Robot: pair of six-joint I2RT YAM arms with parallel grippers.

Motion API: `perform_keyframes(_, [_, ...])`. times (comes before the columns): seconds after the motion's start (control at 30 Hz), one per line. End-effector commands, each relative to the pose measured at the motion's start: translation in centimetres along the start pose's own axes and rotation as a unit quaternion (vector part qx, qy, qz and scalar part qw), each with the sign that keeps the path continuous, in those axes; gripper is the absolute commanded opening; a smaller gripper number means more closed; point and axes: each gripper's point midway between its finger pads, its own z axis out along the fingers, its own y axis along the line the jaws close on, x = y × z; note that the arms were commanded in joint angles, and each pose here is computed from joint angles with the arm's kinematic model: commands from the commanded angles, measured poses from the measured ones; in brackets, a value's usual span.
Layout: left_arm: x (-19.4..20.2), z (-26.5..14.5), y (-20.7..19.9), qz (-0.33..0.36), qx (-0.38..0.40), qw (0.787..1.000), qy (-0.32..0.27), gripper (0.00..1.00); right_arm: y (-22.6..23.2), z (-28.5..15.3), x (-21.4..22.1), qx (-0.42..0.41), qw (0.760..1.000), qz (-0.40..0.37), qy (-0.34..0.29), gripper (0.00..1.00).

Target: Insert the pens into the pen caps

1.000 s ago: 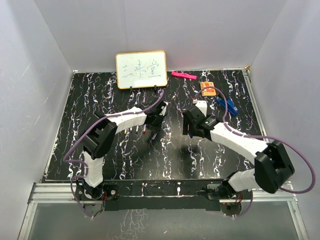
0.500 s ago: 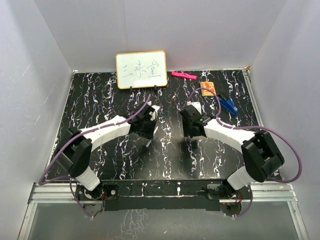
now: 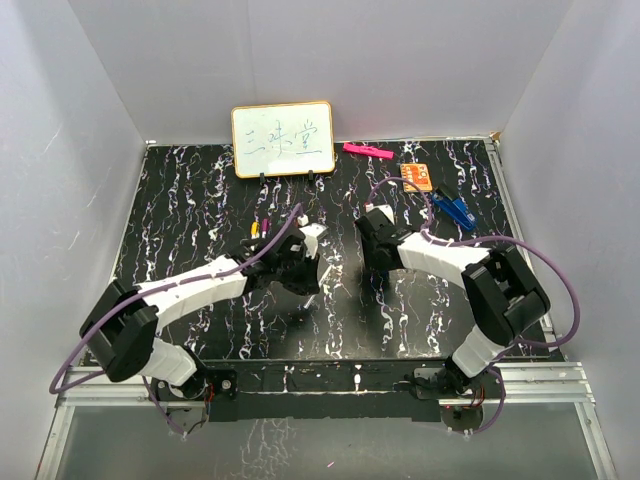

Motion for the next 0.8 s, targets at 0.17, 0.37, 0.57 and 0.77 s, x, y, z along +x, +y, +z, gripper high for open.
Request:
perform_keyframes(0.17, [-2.2, -2.4, -4.0, 0.032, 0.104, 0.991, -0.082, 0.0, 0.6, 0.8, -2.9, -0.023, 0.999, 0.018, -0.033, 0.4])
perform_keyframes(0.37, [-2.2, -2.4, -4.2, 0.026, 0.111, 0.99, -0.087, 0.0, 0.8, 1.5, -2.1, -0.032, 0.999, 0.021, -0.016, 0.38])
perform_keyframes(0.57, [-2.3, -2.3, -3.9, 0.026, 0.105, 0.99, -0.087, 0.0, 0.9, 2.0, -0.9, -0.034, 0.999, 0.023, 0.002, 0.36])
perform_keyframes(0.77, [-2.3, -2.3, -3.8, 0.023, 0.1, 0.991, -0.089, 0.0, 0.6, 1.3, 0.6, -0.034, 0.998, 0.038, 0.026, 0.34])
